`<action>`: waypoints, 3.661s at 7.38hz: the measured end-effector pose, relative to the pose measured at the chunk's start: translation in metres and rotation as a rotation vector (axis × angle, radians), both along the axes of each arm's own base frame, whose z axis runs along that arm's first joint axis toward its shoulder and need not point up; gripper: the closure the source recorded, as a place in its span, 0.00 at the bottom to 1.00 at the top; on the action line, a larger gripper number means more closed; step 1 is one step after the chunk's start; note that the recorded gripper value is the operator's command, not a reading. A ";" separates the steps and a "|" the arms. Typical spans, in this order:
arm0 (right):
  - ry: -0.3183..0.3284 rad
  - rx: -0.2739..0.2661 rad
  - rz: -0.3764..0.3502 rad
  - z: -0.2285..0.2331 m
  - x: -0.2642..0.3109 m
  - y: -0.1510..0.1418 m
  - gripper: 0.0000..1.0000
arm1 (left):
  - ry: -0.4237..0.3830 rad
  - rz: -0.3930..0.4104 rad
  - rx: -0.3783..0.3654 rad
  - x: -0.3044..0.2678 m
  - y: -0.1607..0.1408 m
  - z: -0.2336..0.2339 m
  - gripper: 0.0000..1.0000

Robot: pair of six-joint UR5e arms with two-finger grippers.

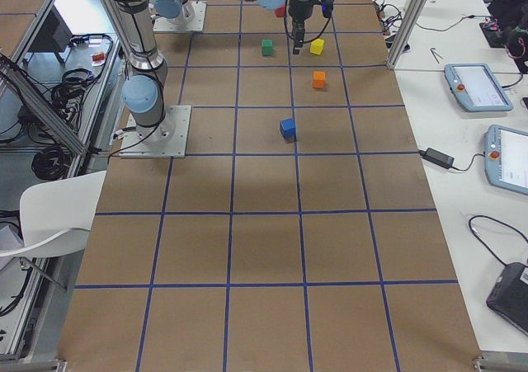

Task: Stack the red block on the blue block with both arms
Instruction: 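Lower the left gripper toward the red cube, then close the left gripper on the red cube and lift it, then carry the red cube with the left gripper to the table center and release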

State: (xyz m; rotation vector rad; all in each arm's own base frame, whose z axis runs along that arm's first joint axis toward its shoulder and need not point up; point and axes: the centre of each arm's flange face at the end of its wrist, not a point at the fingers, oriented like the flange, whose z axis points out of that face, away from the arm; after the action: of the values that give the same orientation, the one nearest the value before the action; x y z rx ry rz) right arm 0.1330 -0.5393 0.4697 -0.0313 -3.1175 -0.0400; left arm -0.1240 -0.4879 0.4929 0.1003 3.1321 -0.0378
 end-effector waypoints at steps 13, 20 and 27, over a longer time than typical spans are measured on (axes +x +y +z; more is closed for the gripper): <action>0.002 0.005 -0.006 -0.003 0.000 0.000 0.00 | 0.010 0.167 0.079 0.135 -0.039 -0.254 0.00; 0.004 0.007 -0.005 -0.004 0.000 0.001 0.00 | 0.011 0.174 0.083 0.147 -0.057 -0.285 0.96; 0.002 0.007 -0.004 -0.004 0.000 0.001 0.00 | 0.118 0.011 -0.009 -0.123 -0.098 -0.194 0.99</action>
State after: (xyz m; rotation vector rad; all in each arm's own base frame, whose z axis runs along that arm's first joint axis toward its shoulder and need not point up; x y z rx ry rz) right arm 0.1334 -0.5387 0.4657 -0.0376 -3.1150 -0.0515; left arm -0.2469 -0.5857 0.2985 0.0837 3.2494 -0.0605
